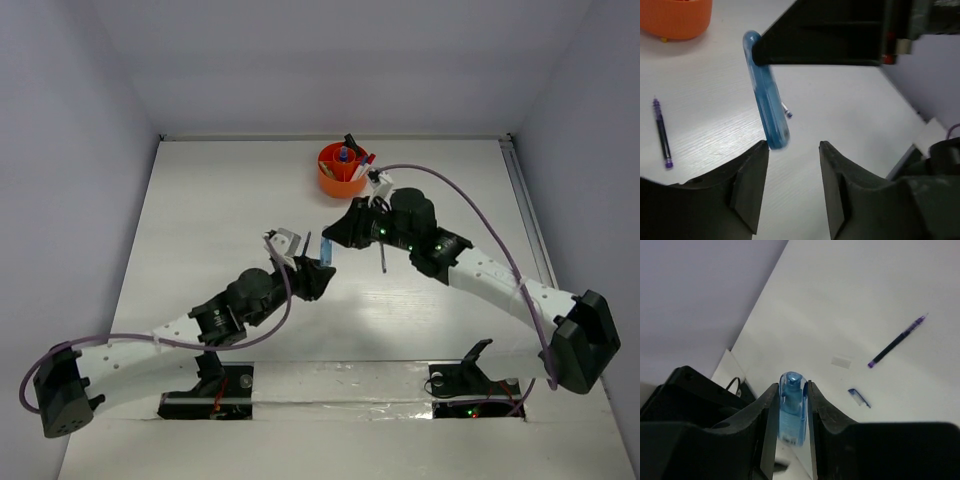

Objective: Sort the stationery into containers
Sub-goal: Close the pen cap on the pen, then place the pen in the storage box.

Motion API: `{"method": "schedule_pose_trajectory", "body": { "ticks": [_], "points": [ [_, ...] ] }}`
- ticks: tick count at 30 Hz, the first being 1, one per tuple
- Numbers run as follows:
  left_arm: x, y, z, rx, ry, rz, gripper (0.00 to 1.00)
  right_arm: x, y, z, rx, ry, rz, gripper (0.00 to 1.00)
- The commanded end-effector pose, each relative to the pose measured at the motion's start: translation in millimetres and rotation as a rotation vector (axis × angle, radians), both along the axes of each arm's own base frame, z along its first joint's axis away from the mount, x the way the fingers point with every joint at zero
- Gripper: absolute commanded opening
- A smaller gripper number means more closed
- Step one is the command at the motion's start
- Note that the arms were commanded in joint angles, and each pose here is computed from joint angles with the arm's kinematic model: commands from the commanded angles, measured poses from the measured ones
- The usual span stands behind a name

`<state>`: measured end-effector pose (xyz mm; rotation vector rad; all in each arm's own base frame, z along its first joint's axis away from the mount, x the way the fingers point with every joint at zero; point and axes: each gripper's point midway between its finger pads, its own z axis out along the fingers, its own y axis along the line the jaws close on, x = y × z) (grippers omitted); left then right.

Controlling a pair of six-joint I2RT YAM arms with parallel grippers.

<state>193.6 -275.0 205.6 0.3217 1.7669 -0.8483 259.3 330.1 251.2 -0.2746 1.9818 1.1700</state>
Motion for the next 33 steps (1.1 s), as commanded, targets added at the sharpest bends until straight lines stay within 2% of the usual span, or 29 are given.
{"method": "schedule_pose_trajectory", "body": {
  "ticks": [1, 3, 4, 7, 10, 11, 12, 13, 18, 22, 27, 33],
  "points": [
    [-11.7, 2.2, 40.7, -0.223, -0.030, -0.022, 0.43, 49.2, -12.2, 20.3, 0.041, -0.033, -0.128, 0.00],
    [-14.1, 11.3, 35.4, -0.211, -0.019, -0.007, 0.53, 70.7, -19.4, 32.0, 0.069, -0.051, -0.173, 0.00],
    [-15.0, 14.7, 33.2, -0.205, -0.017, -0.002, 0.66, 83.5, -21.1, 29.3, 0.054, -0.052, -0.206, 0.00],
    [-17.7, 27.6, 33.4, -0.203, -0.016, 0.021, 0.81, 111.7, -28.3, 52.4, 0.056, -0.112, -0.269, 0.00],
    [-18.2, 40.2, 37.9, -0.222, -0.031, 0.052, 0.86, 144.6, -36.5, 57.1, -0.022, -0.195, -0.374, 0.00],
    [-17.7, 43.7, 39.8, -0.232, -0.037, 0.064, 0.86, 158.9, -38.0, 41.8, -0.093, -0.208, -0.400, 0.00],
    [-15.8, 50.0, 45.0, -0.253, -0.051, 0.091, 0.86, 169.5, -38.4, 53.9, -0.107, -0.244, -0.424, 0.00],
    [-13.7, 53.5, 42.5, -0.253, -0.054, 0.111, 0.99, 178.3, -39.2, 50.7, -0.134, -0.257, -0.444, 0.00],
    [0.4, 66.2, 36.1, -0.254, -0.075, 0.219, 0.99, 231.9, -44.4, 20.7, -0.319, -0.322, -0.533, 0.00],
    [7.0, 66.4, 36.0, -0.215, -0.094, 0.247, 0.99, 258.4, -43.5, 19.0, -0.374, -0.388, -0.579, 0.00],
    [7.7, 57.7, 35.2, -0.187, -0.107, 0.218, 0.99, 277.6, -47.9, 8.4, -0.460, -0.439, -0.617, 0.00],
    [8.4, 49.4, 27.9, -0.181, -0.099, 0.198, 0.99, 291.6, -43.9, -5.3, -0.492, -0.459, -0.624, 0.00]
  ]
}}
